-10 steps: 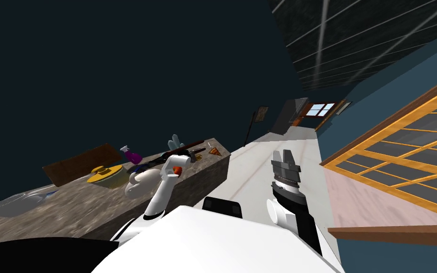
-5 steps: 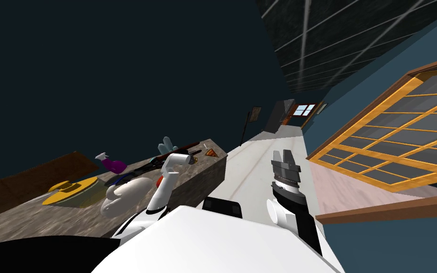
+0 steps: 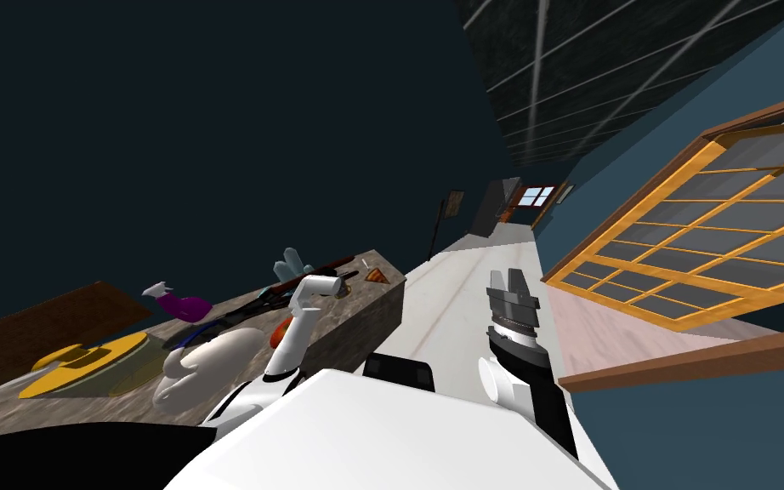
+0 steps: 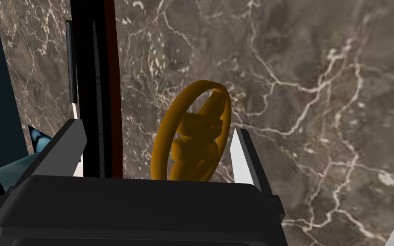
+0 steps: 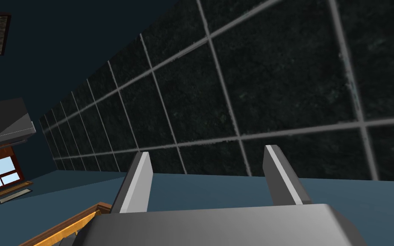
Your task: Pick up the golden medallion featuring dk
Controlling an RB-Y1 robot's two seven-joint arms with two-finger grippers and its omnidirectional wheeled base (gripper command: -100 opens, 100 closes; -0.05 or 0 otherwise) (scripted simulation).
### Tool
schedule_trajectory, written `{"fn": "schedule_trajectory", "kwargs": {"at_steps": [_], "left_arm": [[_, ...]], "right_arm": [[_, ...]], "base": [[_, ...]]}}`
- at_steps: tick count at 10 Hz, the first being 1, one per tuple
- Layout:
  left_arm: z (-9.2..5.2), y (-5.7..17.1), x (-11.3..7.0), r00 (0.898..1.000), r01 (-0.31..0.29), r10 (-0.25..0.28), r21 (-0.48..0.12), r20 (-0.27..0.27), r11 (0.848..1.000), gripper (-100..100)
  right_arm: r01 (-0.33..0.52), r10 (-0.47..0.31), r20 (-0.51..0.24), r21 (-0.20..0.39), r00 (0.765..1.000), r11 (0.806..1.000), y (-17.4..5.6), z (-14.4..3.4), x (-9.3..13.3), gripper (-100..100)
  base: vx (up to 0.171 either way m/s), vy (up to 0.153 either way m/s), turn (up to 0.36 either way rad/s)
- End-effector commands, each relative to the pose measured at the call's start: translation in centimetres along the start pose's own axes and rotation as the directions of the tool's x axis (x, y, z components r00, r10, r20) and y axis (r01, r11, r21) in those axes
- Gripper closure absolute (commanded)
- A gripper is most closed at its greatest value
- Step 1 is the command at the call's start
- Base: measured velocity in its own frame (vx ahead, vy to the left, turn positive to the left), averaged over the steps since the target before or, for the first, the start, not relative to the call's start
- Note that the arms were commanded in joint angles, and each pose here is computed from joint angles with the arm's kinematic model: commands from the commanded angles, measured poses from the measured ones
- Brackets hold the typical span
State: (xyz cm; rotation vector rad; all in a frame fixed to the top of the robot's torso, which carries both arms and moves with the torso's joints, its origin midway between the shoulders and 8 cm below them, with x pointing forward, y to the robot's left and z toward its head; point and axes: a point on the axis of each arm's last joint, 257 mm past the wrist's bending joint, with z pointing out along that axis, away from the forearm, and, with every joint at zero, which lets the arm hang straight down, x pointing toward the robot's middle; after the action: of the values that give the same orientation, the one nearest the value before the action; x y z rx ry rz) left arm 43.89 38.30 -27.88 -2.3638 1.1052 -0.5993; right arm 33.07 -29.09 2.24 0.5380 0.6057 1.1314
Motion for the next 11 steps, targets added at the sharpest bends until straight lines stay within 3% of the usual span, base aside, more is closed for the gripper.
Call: {"fn": "schedule_trajectory", "kwargs": {"at_steps": [1,3,4,5,9,10,11], "left_arm": [[0.74,0.04,0.08,1.000,0.010,-0.010,0.005,0.004,1.000,-100],[1.59,0.11,0.22,1.000,0.021,-0.021,0.008,0.011,1.000,-100],[1.34,0.08,0.10,1.000,0.017,-0.017,0.006,0.009,1.000,-100],[1.39,0.05,0.13,1.000,0.018,-0.018,0.007,0.009,1.000,100],[1.42,0.17,0.10,1.000,0.018,-0.018,0.004,0.010,1.000,100],[1.43,0.19,0.09,1.000,0.018,-0.018,0.003,0.010,1.000,0],[0.74,0.04,0.08,1.000,0.010,-0.010,0.005,0.004,1.000,100]], "right_arm": [[0.000,0.000,0.000,0.000,1.000,1.000,0.00,0.00,0.00,0],[0.000,0.000,0.000,0.000,1.000,1.000,0.00,0.00,0.00,0],[0.000,0.000,0.000,0.000,1.000,1.000,0.00,0.00,0.00,0],[0.000,0.000,0.000,0.000,1.000,1.000,0.00,0.00,0.00,0],[0.000,0.000,0.000,0.000,1.000,1.000,0.00,0.00,0.00,0],[0.000,0.000,0.000,0.000,1.000,1.000,0.00,0.00,0.00,0],[0.000,0.000,0.000,0.000,1.000,1.000,0.00,0.00,0.00,0]], "base": [[-0.023,0.045,-0.083],[-0.023,0.047,-0.069],[-0.007,0.021,-0.013],[0.000,0.000,0.000],[0.000,0.000,0.000],[0.000,0.000,0.000],[0.015,-0.032,0.085]]}}
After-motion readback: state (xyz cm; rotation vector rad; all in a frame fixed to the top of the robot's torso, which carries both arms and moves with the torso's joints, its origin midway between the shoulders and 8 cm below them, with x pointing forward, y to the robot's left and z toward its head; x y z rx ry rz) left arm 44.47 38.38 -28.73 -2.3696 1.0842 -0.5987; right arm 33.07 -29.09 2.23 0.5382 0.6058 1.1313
